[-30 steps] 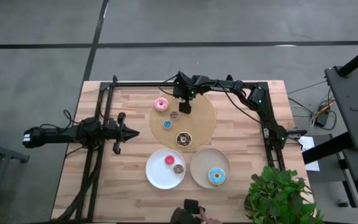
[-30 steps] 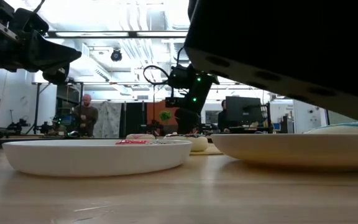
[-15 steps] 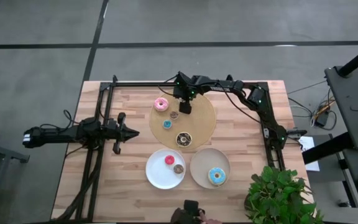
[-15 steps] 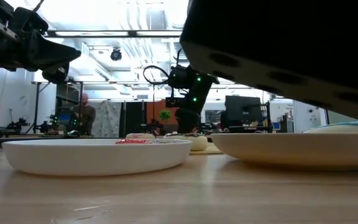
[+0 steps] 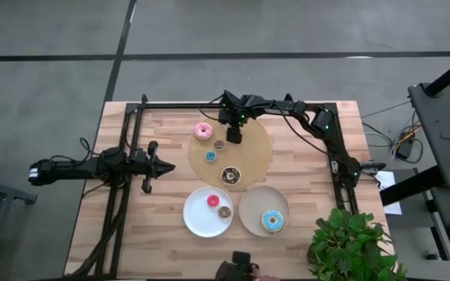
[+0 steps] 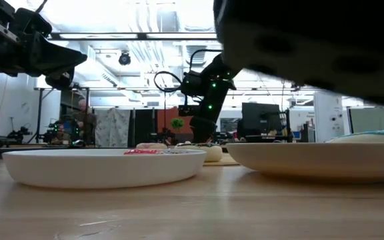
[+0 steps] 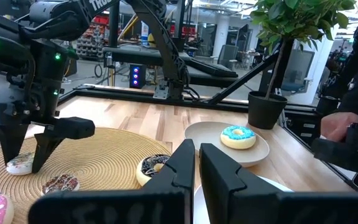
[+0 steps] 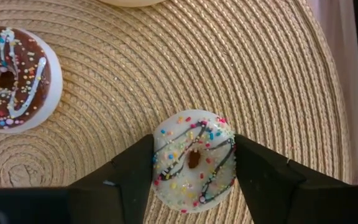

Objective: Pick & Place donuts
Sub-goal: Put the small white donut on the white plate

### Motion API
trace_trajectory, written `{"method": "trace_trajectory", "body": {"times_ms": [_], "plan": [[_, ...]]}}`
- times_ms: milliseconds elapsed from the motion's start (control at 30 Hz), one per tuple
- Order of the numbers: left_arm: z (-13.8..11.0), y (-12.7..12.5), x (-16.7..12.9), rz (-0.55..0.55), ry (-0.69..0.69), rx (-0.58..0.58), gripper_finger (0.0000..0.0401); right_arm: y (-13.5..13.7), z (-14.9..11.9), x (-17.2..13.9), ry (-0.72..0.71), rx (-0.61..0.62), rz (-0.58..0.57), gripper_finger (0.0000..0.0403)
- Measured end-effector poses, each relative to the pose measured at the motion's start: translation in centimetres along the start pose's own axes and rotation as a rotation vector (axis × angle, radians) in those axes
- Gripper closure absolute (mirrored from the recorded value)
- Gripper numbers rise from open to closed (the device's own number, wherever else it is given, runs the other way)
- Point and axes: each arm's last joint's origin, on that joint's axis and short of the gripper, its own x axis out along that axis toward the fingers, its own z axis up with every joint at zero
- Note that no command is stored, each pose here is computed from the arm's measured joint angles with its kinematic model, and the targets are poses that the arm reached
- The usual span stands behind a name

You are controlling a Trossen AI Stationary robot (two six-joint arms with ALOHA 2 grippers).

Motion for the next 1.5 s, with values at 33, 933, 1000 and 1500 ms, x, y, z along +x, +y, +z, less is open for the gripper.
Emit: {"method": "trace_trajectory", "body": {"times_ms": [33, 933, 1000, 1500], "plan": [[0.0, 0.0, 0.0, 0.0, 0.0, 0.0, 0.0401, 0.0, 0.0, -0.1, 0.004, 0.0, 0.001, 0.0202], [0.0, 0.0, 0.0, 0.0, 0.0, 0.0, 0.0401, 3.5, 6.3, -7.0, -0.19, -0.104, -0.026, 0.0202], [0.0, 0.0, 0.0, 0.0, 0.0, 0.0, 0.0401, 4.7, 6.7, -7.5, -0.203, -0.127, -0.013, 0.0202], [0.0, 0.0, 0.0, 0.0, 0.001, 0.0, 0.0401, 14.3, 6.6, -9.7, -0.209, -0.253, 0.107, 0.0202]]}}
